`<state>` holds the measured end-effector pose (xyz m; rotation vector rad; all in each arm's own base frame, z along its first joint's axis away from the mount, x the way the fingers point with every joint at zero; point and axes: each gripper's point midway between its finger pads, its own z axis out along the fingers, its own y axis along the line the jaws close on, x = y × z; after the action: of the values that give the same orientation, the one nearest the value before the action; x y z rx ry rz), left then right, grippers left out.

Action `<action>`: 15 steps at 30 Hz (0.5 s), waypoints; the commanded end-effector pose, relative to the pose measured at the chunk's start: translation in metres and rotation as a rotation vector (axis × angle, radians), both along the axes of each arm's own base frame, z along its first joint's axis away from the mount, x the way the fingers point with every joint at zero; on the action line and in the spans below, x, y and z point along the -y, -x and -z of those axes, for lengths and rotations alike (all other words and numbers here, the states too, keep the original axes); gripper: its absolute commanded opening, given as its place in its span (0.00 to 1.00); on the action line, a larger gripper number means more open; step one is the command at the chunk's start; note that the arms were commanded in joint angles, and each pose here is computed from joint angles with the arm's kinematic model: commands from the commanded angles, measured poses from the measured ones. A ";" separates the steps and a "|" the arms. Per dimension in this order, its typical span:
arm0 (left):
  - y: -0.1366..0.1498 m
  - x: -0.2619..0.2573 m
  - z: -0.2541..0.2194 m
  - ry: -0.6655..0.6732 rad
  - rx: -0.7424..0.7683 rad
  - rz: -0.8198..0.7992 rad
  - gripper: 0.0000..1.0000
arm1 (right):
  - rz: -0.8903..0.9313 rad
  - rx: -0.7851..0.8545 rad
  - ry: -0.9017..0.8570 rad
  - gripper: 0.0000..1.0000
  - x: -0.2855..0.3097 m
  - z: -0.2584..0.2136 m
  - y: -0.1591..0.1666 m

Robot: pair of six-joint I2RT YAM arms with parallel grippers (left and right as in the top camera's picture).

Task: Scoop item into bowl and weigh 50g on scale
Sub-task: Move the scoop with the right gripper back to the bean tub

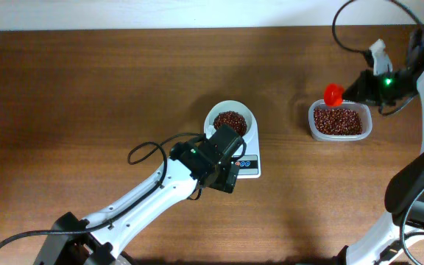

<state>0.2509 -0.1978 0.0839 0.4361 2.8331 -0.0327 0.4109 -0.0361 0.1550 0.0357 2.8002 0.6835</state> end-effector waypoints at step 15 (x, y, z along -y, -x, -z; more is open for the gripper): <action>0.000 -0.001 0.000 -0.004 0.007 -0.015 0.99 | 0.117 -0.104 -0.012 0.04 0.005 0.042 0.002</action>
<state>0.2508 -0.1978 0.0839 0.4365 2.8328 -0.0323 0.4059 -0.0517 0.1193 0.2137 2.8787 0.5738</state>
